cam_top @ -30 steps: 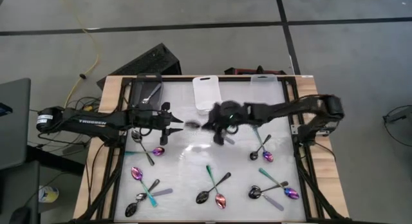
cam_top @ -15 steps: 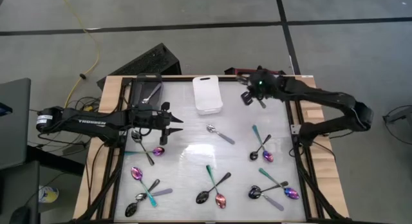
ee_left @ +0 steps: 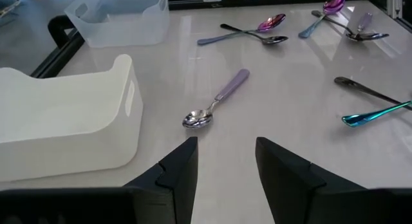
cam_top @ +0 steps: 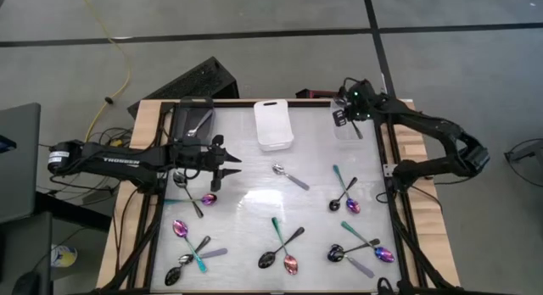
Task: Sort silverware by color (type)
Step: Put the black spoon into the transparent bin
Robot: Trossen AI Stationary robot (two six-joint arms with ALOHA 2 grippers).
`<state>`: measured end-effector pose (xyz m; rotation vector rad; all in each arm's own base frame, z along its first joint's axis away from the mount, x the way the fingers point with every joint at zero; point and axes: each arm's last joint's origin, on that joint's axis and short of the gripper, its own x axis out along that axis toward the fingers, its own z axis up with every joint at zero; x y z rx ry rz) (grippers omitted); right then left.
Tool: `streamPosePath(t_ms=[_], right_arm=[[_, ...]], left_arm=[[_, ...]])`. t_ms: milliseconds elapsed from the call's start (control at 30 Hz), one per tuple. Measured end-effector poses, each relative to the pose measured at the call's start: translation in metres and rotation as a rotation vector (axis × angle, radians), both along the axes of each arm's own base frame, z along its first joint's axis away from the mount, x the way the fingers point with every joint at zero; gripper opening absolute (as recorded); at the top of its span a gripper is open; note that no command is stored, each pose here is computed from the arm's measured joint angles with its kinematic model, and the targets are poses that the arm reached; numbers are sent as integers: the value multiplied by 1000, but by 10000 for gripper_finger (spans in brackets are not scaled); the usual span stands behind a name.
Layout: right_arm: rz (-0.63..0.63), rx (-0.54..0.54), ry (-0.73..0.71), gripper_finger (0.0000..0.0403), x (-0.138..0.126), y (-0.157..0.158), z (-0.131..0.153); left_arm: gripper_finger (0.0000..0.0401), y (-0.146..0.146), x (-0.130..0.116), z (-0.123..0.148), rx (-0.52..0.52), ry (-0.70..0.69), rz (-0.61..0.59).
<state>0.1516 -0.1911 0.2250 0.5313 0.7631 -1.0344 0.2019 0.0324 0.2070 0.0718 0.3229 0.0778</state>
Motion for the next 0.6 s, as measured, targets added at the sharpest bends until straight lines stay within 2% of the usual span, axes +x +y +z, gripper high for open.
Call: streamPosePath(t_ms=[300, 600], right_arm=[[43, -16, 35, 35, -1, 2, -8], [50, -18, 44, 78, -1, 2, -8]], left_arm=[[142, 0, 0, 1, -6, -12, 3], [142, 0, 0, 1, -24, -11, 9]])
